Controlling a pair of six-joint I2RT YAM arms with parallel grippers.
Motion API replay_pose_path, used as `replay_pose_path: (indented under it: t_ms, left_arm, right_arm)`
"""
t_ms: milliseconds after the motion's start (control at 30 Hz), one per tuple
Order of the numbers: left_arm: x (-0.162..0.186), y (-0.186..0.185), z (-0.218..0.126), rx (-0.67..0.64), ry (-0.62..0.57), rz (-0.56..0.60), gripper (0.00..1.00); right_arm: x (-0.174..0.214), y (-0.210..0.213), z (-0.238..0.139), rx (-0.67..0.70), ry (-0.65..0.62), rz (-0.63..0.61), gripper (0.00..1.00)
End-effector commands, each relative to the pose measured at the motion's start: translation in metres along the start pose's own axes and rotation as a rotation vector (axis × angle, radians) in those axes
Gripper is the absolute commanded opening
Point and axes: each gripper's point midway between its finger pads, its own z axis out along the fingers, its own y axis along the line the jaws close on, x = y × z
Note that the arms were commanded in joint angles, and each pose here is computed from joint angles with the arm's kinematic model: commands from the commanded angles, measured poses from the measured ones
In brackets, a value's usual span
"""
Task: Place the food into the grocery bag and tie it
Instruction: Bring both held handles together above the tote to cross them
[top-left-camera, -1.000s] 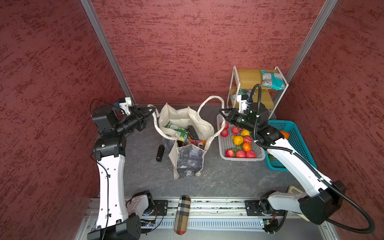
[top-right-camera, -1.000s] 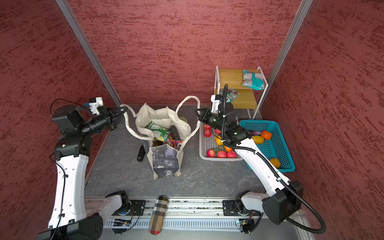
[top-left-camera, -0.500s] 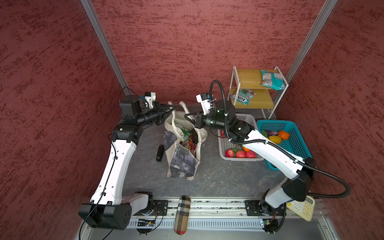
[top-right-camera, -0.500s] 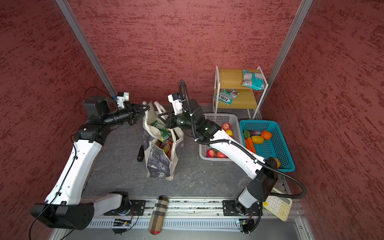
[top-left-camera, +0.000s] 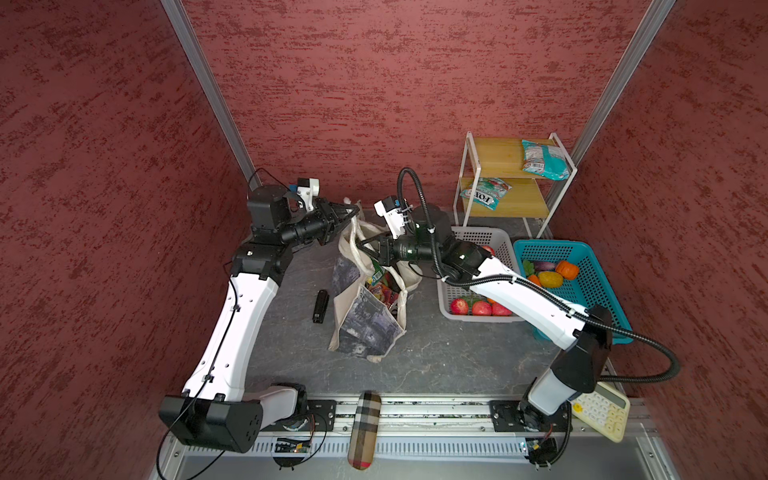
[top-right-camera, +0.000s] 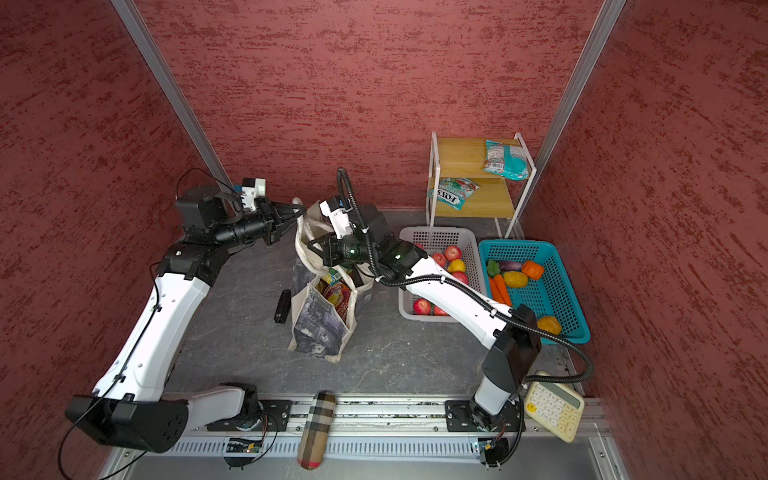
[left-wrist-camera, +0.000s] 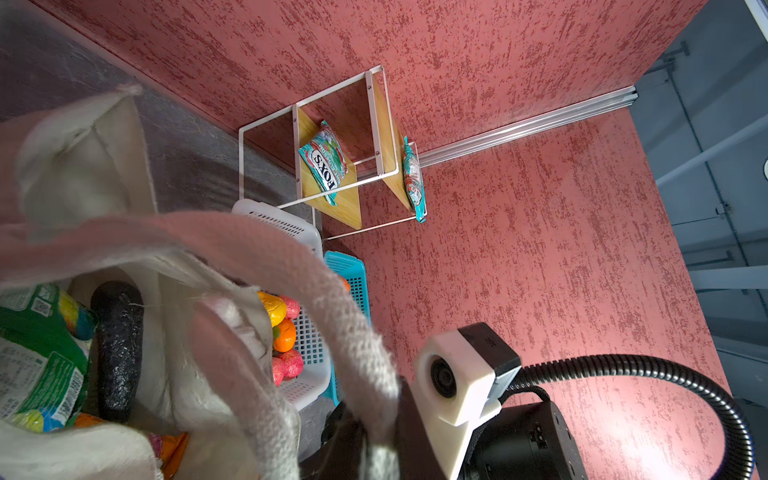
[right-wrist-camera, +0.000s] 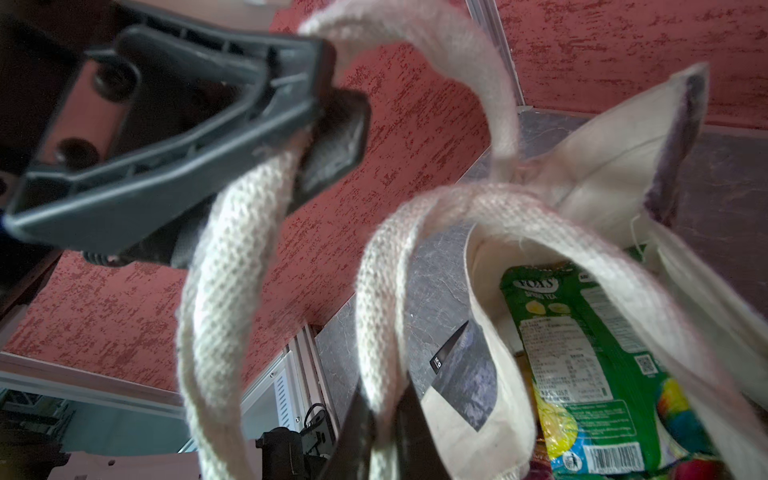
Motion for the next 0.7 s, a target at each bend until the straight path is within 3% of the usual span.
replay_pose_path:
  t_ms: [0, 167, 467, 667]
  left_arm:
    - [0.004, -0.01, 0.001, 0.027, 0.019, 0.052, 0.17]
    - [0.007, -0.005, 0.0, 0.013, 0.024, 0.054, 0.22]
    - [0.013, 0.0, -0.011, -0.043, 0.006, 0.084, 0.55]
    - [0.013, -0.003, -0.017, -0.063, -0.006, 0.106, 0.55]
  right_arm:
    - [-0.004, 0.017, 0.005, -0.061, 0.009, -0.036, 0.0]
    - [-0.01, 0.028, 0.005, -0.121, -0.018, -0.038, 0.0]
    - [-0.023, 0.046, -0.005, -0.192, -0.074, -0.054, 0.0]
    - [-0.026, 0.051, -0.006, -0.218, -0.087, -0.053, 0.0]
